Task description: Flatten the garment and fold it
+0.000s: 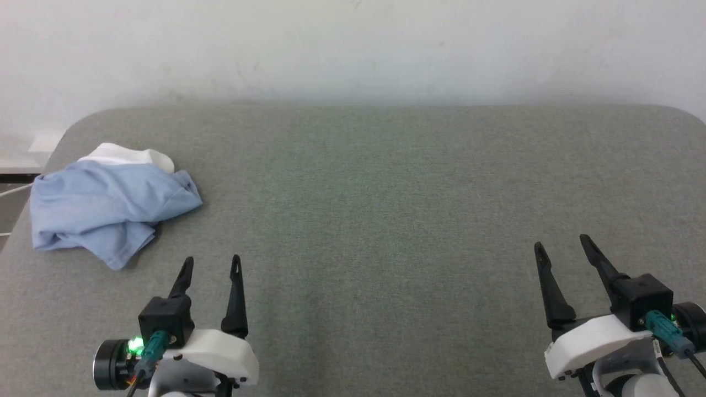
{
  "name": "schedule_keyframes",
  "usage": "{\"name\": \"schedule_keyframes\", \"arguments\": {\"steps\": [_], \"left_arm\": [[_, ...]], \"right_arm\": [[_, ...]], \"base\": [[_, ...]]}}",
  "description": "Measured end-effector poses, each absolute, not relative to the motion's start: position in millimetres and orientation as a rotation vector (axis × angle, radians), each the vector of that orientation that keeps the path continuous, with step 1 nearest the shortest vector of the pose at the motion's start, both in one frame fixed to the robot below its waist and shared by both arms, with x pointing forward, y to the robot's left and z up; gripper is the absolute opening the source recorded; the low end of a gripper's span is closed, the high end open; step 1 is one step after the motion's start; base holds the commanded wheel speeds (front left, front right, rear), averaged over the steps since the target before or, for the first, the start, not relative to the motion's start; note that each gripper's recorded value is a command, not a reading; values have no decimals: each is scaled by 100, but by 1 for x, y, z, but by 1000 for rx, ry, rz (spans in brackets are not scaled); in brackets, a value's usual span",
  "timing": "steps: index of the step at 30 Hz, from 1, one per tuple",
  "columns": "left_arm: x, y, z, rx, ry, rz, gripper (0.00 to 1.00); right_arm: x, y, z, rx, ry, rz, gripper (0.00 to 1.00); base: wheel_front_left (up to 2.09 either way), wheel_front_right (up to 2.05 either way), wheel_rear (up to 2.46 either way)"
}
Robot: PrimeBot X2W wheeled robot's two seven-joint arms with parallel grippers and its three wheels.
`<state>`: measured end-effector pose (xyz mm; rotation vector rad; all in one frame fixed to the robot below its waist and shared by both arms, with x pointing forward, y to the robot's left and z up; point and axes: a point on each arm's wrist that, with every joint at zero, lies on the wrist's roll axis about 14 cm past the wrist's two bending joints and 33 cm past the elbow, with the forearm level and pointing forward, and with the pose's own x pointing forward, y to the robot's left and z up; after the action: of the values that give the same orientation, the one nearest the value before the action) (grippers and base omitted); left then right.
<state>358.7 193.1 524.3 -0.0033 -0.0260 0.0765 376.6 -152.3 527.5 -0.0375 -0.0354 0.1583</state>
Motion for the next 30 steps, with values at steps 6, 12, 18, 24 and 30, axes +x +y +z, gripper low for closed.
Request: {"name": "schedule_keyframes", "arguments": {"steps": [6,12,18,24,30], "left_arm": [[352,203,526,-11,-39,112,100],[344,214,527,-15,-51,152,100],[333,224,526,-18,-54,192,100],[324,234,529,-19,-70,231,100],[313,245,530,-20,-83,271,100]], "right_arm": [[380,-142,529,-36,-48,189,100],[384,-127,531,-37,-63,234,100],[387,-112,531,-35,-69,275,100],[389,-97,532,-32,-80,319,100],[392,-82,532,-28,-87,360,100]], "base": [[0,0,0],[0,0,0],[0,0,0],[0,0,0],[0,0,0]]}}
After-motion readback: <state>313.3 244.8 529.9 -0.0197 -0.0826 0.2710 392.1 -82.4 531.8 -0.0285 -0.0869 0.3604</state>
